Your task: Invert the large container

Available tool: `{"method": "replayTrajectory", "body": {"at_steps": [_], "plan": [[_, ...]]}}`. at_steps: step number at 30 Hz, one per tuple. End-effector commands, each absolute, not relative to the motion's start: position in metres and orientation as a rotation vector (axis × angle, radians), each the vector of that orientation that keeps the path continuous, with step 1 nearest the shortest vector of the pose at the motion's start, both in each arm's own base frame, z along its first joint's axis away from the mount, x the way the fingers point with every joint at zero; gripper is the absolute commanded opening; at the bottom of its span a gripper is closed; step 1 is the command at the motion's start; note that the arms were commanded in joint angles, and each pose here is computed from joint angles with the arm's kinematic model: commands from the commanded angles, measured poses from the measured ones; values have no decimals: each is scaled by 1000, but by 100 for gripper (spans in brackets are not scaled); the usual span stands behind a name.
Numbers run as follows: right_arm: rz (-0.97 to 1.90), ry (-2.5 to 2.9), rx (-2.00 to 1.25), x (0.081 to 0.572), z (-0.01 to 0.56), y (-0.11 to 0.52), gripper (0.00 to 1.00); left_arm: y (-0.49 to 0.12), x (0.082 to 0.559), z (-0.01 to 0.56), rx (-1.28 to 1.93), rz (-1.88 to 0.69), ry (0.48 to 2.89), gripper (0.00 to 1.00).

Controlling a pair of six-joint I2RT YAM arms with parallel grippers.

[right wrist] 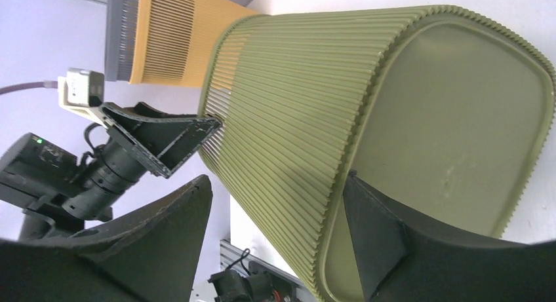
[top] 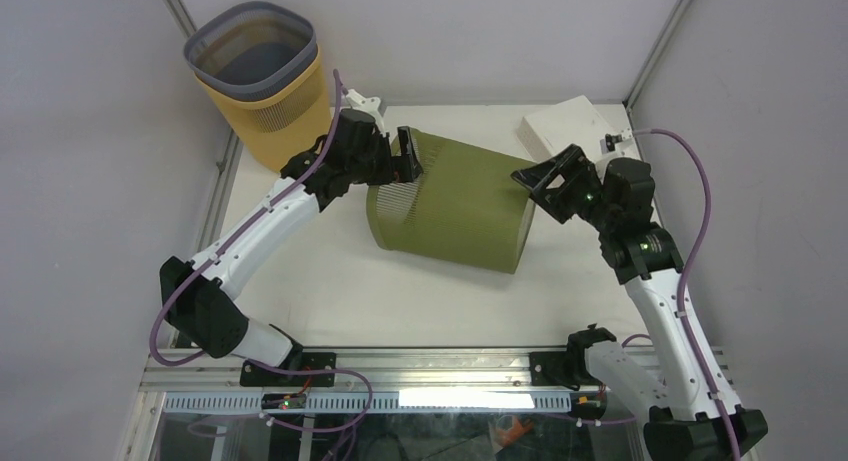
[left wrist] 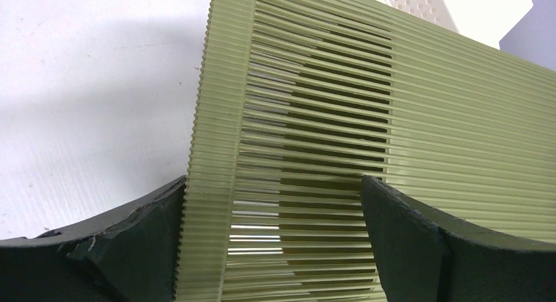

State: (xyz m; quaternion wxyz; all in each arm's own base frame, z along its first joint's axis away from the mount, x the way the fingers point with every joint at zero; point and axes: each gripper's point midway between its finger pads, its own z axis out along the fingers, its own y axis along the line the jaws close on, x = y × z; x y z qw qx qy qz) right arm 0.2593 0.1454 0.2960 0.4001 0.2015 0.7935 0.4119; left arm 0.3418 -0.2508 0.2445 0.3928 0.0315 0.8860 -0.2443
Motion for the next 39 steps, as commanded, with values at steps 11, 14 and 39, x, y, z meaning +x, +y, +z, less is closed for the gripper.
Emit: {"method": "replayTrajectory", "body": {"at_steps": [11, 14, 39], "plan": [[1397, 1599, 223, 258, 445, 181, 74, -283, 339, 226, 190, -724, 2288, 95], [1393, 1587, 209, 258, 451, 182, 74, -287, 343, 226, 197, -730, 2282, 95], [1350, 1592, 107, 277, 461, 198, 74, -264, 364, 134, 205, -445, 2411, 97]]}}
